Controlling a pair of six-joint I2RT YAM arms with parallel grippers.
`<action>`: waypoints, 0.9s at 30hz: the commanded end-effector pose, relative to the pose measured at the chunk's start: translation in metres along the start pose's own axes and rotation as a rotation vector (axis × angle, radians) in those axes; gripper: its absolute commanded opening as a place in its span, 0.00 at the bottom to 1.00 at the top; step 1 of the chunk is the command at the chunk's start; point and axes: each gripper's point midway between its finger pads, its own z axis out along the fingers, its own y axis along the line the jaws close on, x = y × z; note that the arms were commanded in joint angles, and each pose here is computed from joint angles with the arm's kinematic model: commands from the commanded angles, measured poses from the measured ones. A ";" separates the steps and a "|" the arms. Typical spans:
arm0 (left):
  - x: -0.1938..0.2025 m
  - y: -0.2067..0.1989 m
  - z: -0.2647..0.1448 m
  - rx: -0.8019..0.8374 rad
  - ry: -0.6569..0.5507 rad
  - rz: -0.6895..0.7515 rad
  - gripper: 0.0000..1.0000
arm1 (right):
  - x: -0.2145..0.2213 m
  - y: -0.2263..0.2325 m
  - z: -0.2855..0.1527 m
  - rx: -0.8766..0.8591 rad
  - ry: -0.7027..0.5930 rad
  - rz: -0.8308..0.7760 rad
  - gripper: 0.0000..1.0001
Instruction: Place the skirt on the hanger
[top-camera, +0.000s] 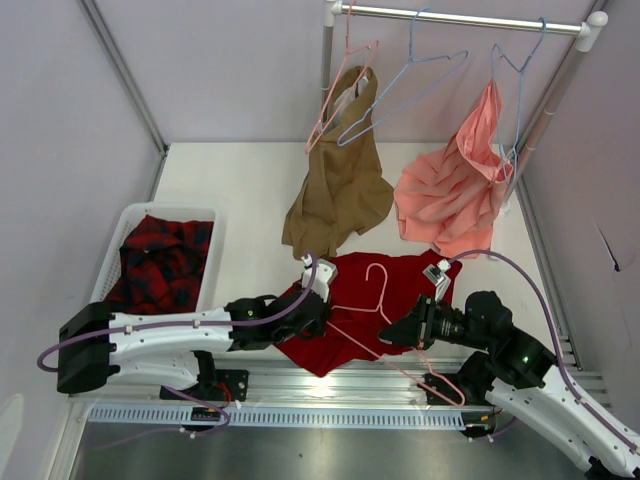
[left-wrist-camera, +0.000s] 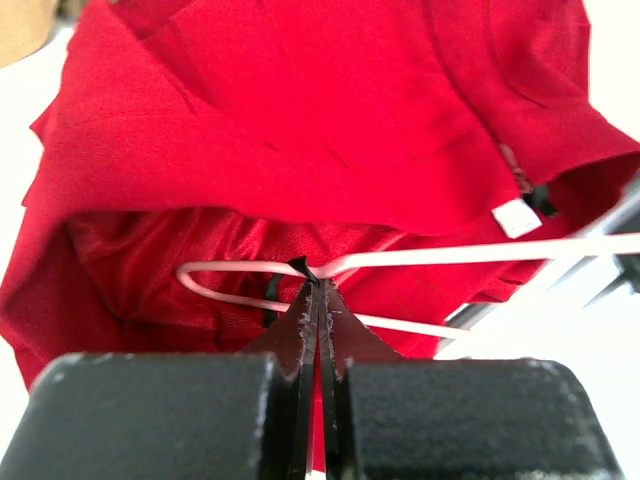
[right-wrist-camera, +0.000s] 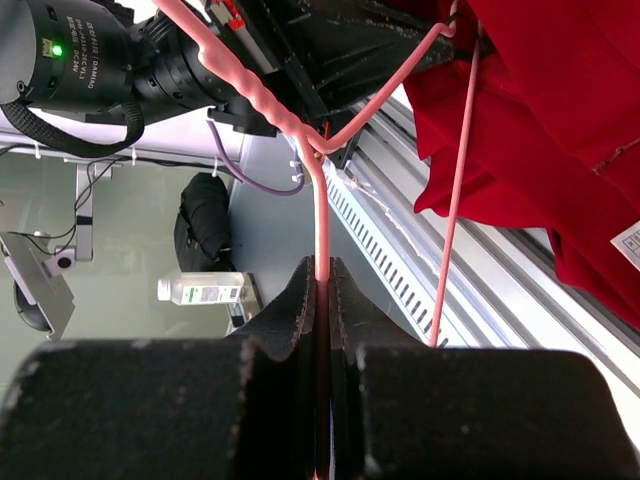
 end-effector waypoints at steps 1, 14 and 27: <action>-0.026 -0.030 -0.010 0.130 -0.075 -0.009 0.00 | -0.006 0.010 0.001 -0.046 -0.021 -0.049 0.00; -0.018 -0.002 -0.023 0.053 -0.097 -0.088 0.00 | -0.029 0.032 -0.010 -0.092 -0.135 -0.137 0.00; -0.035 0.001 -0.024 0.013 -0.153 -0.117 0.00 | -0.048 0.060 -0.017 -0.208 -0.247 -0.216 0.00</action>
